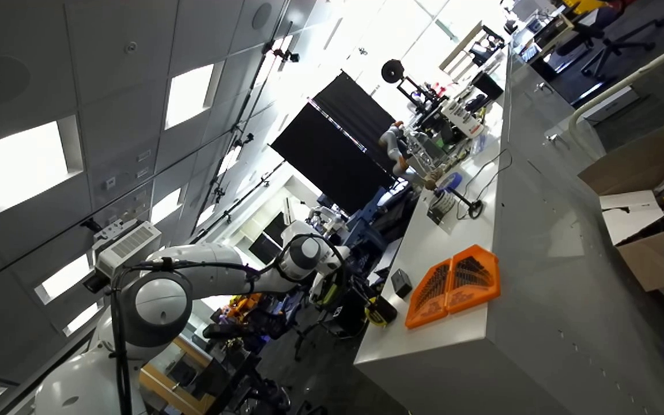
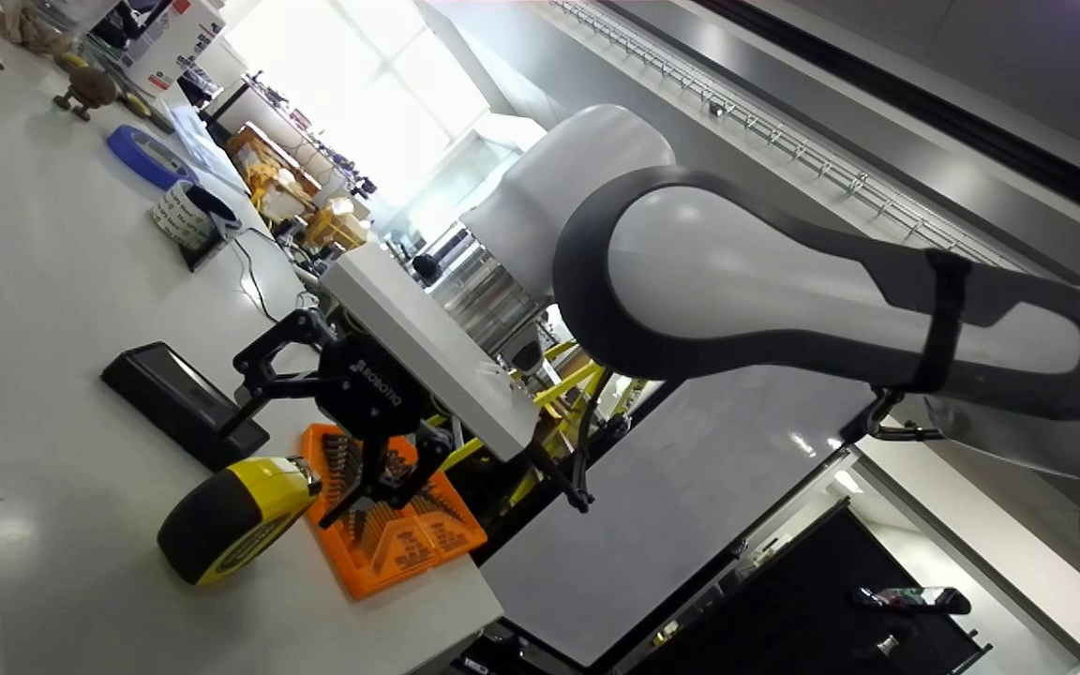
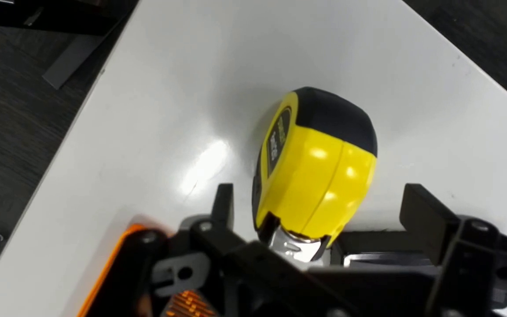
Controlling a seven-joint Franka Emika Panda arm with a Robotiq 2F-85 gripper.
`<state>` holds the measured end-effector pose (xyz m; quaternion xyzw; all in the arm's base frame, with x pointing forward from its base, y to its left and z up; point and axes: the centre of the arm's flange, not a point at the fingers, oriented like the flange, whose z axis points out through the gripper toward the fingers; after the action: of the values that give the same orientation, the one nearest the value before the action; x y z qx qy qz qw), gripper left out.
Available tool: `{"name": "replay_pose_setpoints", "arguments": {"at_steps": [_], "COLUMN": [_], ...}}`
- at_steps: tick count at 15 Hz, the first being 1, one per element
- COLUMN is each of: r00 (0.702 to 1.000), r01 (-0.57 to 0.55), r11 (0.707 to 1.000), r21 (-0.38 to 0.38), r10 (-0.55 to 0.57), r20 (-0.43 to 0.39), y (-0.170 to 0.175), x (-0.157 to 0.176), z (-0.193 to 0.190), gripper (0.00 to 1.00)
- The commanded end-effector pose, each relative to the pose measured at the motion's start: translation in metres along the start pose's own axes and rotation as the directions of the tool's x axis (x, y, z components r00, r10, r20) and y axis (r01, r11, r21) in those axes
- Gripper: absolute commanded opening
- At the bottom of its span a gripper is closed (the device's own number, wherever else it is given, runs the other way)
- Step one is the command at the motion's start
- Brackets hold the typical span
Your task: Point the yellow and black object to the left
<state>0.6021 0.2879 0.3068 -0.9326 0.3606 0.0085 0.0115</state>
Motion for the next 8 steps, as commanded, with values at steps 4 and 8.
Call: {"name": "replay_pose_setpoints", "arguments": {"at_steps": [4,8], "r00": [0.999,0.997], "r01": [0.038,0.056], "r11": [0.999,0.998], "r21": [0.005,0.012], "r10": [-0.039,-0.056], "r20": [0.037,0.049], "y": [-0.0027,-0.0028], "x": [-0.0046,-0.0011], "z": [0.0049,0.0076], "gripper": [0.43,0.28]}}
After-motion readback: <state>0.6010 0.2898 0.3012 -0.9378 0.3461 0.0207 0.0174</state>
